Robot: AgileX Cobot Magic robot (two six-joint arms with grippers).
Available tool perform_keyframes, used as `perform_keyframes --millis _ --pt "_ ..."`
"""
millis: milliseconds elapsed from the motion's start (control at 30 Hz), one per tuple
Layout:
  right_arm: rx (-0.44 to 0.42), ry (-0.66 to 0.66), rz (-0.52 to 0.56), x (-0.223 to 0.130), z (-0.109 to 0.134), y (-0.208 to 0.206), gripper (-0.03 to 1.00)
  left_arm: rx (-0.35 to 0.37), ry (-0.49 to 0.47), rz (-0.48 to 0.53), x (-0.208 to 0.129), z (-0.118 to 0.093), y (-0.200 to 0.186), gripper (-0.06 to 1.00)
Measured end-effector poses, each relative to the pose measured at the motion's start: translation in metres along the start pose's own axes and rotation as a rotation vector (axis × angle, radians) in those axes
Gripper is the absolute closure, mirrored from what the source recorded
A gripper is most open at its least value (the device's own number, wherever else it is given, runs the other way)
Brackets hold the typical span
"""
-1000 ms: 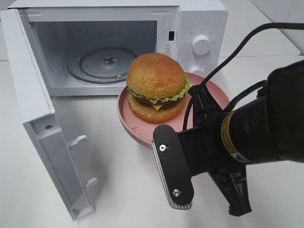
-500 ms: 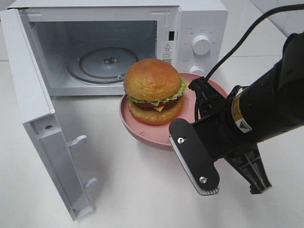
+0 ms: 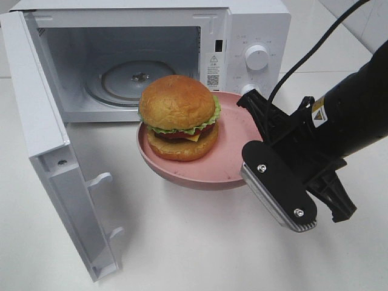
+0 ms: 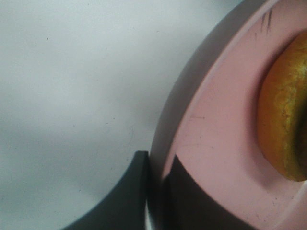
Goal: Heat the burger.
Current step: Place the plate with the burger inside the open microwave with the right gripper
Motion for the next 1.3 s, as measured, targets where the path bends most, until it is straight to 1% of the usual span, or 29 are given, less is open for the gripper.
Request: perform_keyframes --millis 33,100,267,467,633,700,967,1100,1267,1300 --pt "0.000 0.000 0.000 0.000 0.000 0.000 0.91 0.000 0.000 0.000 0.000 0.000 0.000 0.06" --pt "-0.015 -0.029 -0.042 -0.002 -0.002 0.000 0.91 0.000 0.000 0.000 0.000 0.000 0.000 0.06" --pt "-0.028 -0.065 -0.052 -0.005 -0.004 0.003 0.91 0.000 0.000 0.000 0.000 0.000 0.000 0.06" --pt "-0.039 -0.063 -0.050 -0.006 -0.006 0.007 0.91 0.000 0.000 0.000 0.000 0.000 0.000 0.06" --pt "-0.050 -0.065 -0.048 -0.007 -0.014 0.009 0.91 0.000 0.000 0.000 0.000 0.000 0.000 0.06" --pt "-0.062 -0.063 -0.047 -0.008 -0.024 0.010 0.91 0.000 0.000 0.000 0.000 0.000 0.000 0.06" --pt "-0.068 -0.075 -0.055 -0.005 -0.036 0.016 0.91 0.000 0.000 0.000 0.000 0.000 0.000 0.06" --pt "-0.060 -0.094 -0.068 0.002 -0.047 0.026 0.91 0.000 0.000 0.000 0.000 0.000 0.000 0.06" --pt "-0.063 -0.080 -0.068 0.001 -0.058 0.032 0.91 0.000 0.000 0.000 0.000 0.000 0.000 0.06" --pt "-0.065 -0.066 -0.068 0.000 -0.064 0.036 0.91 0.000 0.000 0.000 0.000 0.000 0.000 0.06"
Point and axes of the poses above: a point on each arm's last joint axis where the gripper is mounted, y pointing out along that axis toward the gripper, z along the wrist's bending axis when the last joint is at zero, x = y × z, the point moved 8 cm from there along y, pointing out along that axis toward the gripper, and after that the axes turned 2 degrees about -y, right-handed, at the moved point
